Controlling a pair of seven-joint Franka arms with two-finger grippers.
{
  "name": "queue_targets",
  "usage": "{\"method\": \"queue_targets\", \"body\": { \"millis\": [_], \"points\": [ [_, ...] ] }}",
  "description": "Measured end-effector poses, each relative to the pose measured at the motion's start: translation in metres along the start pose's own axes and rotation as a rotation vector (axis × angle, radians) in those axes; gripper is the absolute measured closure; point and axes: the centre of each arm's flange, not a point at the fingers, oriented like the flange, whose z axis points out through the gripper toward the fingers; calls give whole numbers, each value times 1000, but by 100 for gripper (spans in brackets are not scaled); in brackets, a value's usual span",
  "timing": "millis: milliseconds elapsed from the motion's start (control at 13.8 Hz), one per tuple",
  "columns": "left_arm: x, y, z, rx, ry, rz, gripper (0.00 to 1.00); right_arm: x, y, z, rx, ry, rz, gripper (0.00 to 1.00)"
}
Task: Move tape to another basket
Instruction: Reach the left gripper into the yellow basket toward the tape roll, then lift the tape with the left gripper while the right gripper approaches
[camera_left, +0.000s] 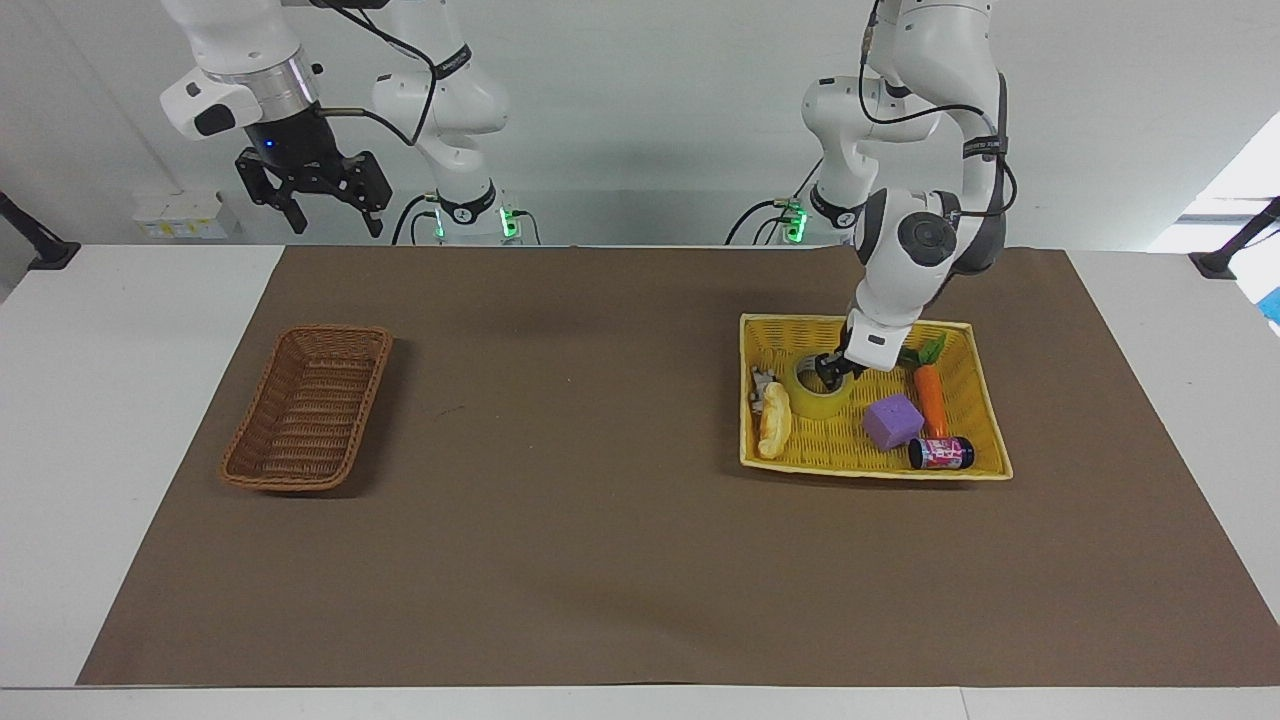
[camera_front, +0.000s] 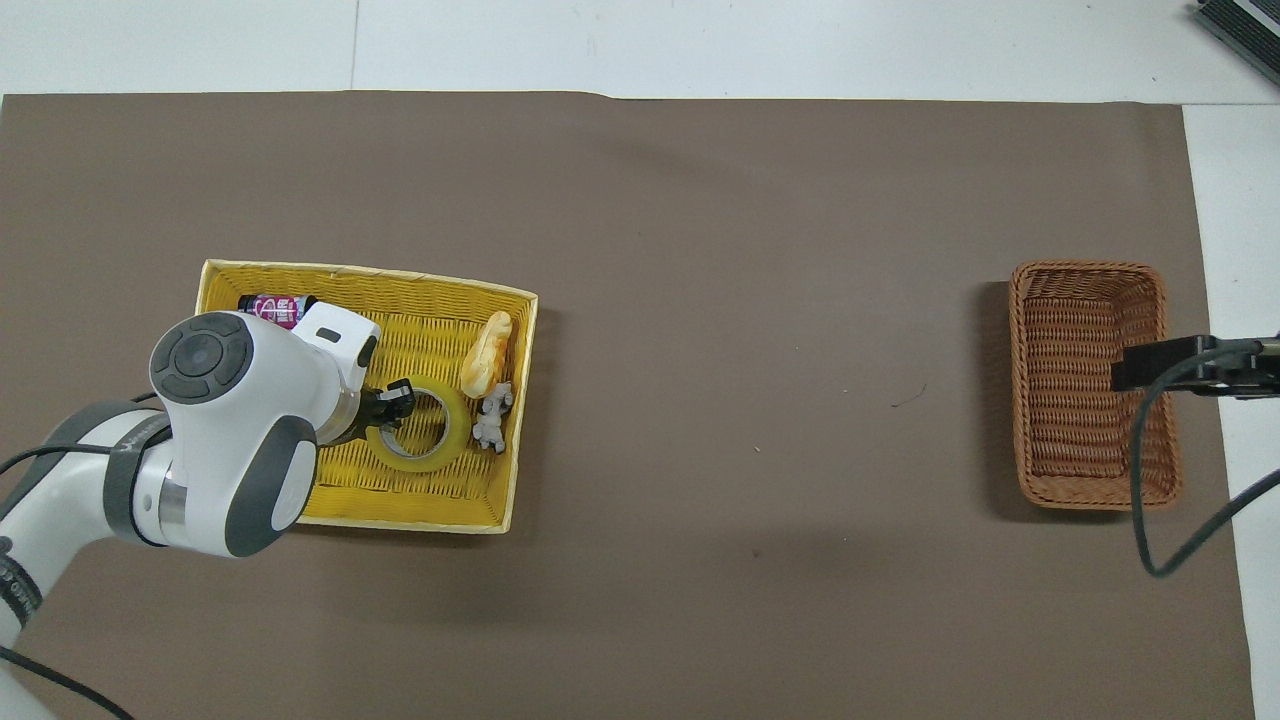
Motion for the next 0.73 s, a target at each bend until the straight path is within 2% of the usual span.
{"method": "queue_targets", "body": {
  "millis": [73, 726],
  "points": [
    [2, 2, -3, -1, -3, -4, 78, 0, 0, 0, 0, 0, 0, 0],
    [29, 19, -61, 16, -40, -3, 79, 0, -1, 0, 2, 0, -1, 0]
  ]
}}
